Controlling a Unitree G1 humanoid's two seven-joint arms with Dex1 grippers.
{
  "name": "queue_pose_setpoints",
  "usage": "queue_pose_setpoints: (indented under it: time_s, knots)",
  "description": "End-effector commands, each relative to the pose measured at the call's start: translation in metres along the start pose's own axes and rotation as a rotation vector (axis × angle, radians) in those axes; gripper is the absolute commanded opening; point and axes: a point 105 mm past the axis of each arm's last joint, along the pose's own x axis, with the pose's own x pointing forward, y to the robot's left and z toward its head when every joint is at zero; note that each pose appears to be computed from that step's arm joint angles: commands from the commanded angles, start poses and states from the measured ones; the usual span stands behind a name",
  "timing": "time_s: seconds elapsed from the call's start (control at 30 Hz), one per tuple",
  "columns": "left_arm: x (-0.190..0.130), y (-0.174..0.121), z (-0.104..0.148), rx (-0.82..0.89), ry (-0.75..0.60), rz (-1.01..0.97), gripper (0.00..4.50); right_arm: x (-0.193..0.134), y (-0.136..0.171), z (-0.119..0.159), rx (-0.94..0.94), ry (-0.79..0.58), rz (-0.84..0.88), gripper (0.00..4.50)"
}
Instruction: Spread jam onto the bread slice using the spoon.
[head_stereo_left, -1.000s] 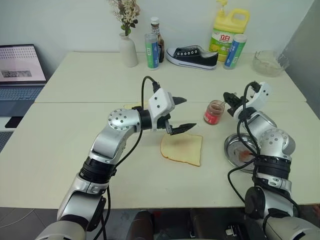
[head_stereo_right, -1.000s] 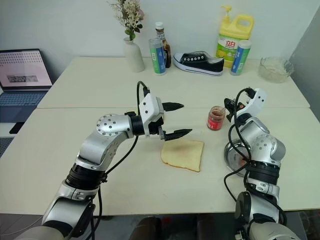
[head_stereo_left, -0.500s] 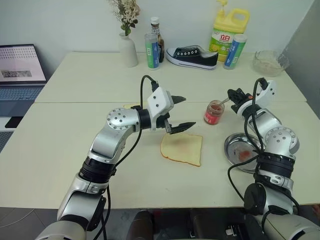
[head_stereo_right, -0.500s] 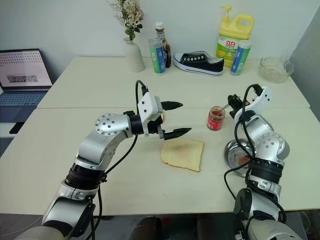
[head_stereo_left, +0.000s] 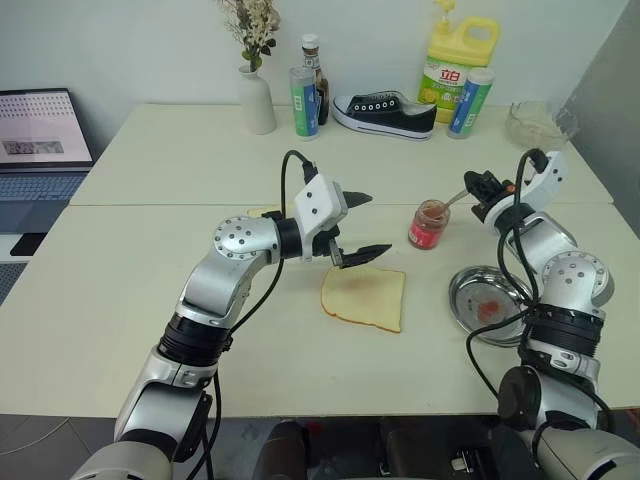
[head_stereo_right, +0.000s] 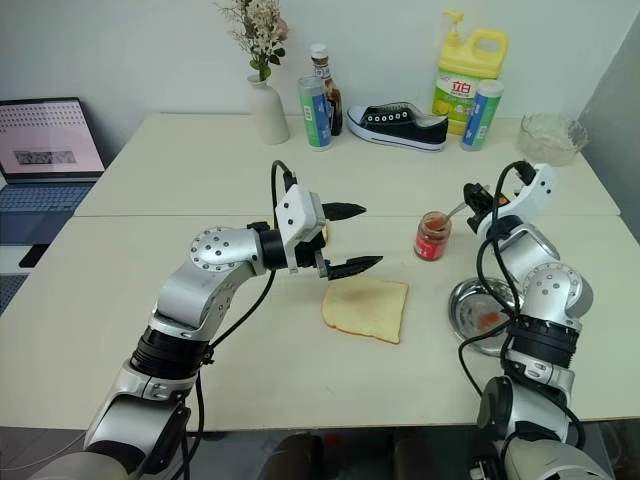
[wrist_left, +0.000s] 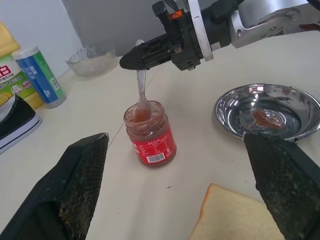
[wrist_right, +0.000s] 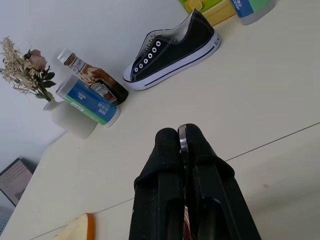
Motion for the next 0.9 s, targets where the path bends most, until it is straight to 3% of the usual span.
queue_pose_setpoints:
  time_s: [0.03,0.33,0.7,0.9]
  knots:
    - [-0.001,0.003,0.014,0.046,-0.039,0.005,4.5,-0.004,0.009,0.017,-0.022,-0.058,0.035,0.03]
    - [-0.001,0.002,0.013,0.043,-0.036,0.004,4.5,-0.006,0.009,0.021,0.022,-0.071,0.035,0.03]
    - [-0.001,0.001,0.013,0.043,-0.038,-0.003,4.5,-0.011,-0.003,0.002,0.283,-0.053,0.032,0.03]
    - [-0.002,0.0,0.013,0.042,-0.036,-0.008,4.5,-0.014,-0.013,0.009,0.417,-0.107,0.02,0.03]
